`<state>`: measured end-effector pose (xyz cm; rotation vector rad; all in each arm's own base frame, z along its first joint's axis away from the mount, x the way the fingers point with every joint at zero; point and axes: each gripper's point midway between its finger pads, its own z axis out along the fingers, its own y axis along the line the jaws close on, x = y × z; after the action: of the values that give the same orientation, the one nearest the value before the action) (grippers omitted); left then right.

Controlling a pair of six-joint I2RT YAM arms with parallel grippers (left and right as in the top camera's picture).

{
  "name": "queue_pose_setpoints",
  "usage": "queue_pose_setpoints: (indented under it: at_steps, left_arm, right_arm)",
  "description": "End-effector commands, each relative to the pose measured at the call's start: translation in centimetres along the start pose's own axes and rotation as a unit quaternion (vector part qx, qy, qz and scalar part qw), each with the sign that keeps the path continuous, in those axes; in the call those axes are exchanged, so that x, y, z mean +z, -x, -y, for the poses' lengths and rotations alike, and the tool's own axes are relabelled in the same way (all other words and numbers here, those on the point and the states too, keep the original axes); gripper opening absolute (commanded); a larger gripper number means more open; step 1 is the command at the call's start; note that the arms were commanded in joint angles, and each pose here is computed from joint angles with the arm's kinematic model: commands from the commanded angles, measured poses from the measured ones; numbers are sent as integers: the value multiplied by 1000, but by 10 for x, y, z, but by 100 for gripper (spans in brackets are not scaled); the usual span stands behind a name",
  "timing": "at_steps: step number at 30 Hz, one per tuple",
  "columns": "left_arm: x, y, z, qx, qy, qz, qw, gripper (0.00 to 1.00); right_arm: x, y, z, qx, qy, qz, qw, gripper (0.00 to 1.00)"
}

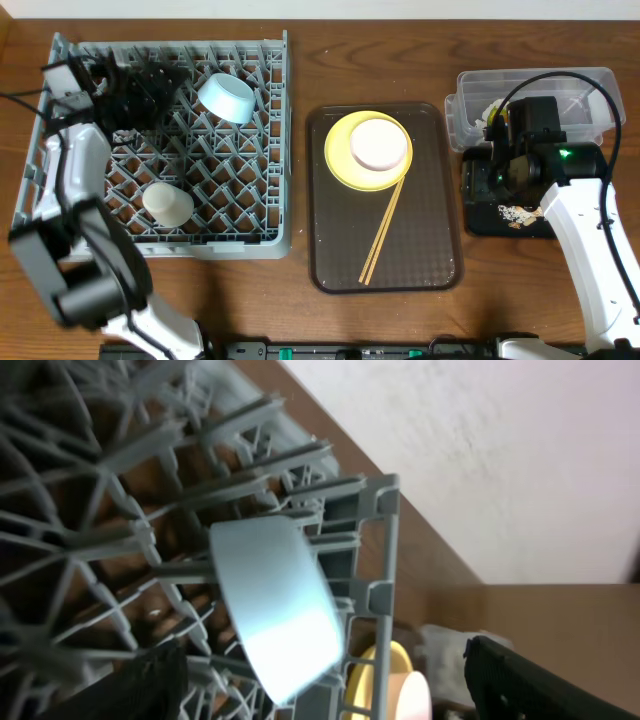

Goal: Sort waste into correct bins and load items into the dishwasher rack
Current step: 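Lower the blue bowl into the rack's back row and release, then reach the left gripper to the pink bowl on the yellow plate and grasp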

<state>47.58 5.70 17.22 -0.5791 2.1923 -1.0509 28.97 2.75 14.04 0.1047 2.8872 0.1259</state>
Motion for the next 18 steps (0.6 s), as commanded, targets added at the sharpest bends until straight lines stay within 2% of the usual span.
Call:
queue_pose_setpoints:
  at_steps: [1,2,5,8,12,15,18]
  left_arm:
    - [-15,-1,21,79,67,31,994,92]
    - [-15,-8,25,88,83,26,992,94]
    - [-7,-40,39,128,132,-6,983,94]
    - [15,-78,57,173,157,-48,971,95]
    - [47,-132,90,255,160,-93,949,95]
    - [67,-171,117,335,161,-109,922,95]
    - [84,-214,141,428,148,-129,882,95]
  right_arm:
    - [-3,2,4,7,-3,5,1000,80]
    - [-3,1,3,7,-1,5,1000,84]
    - [-3,2,3,7,-1,6,1000,86]
    - [-3,2,4,16,-2,5,1000,85]
    - [-3,1,8,47,-8,5,999,77]
    - [-4,0,19,89,-25,4,996,77]
    - [-5,-6,38,146,-59,-4,988,76]
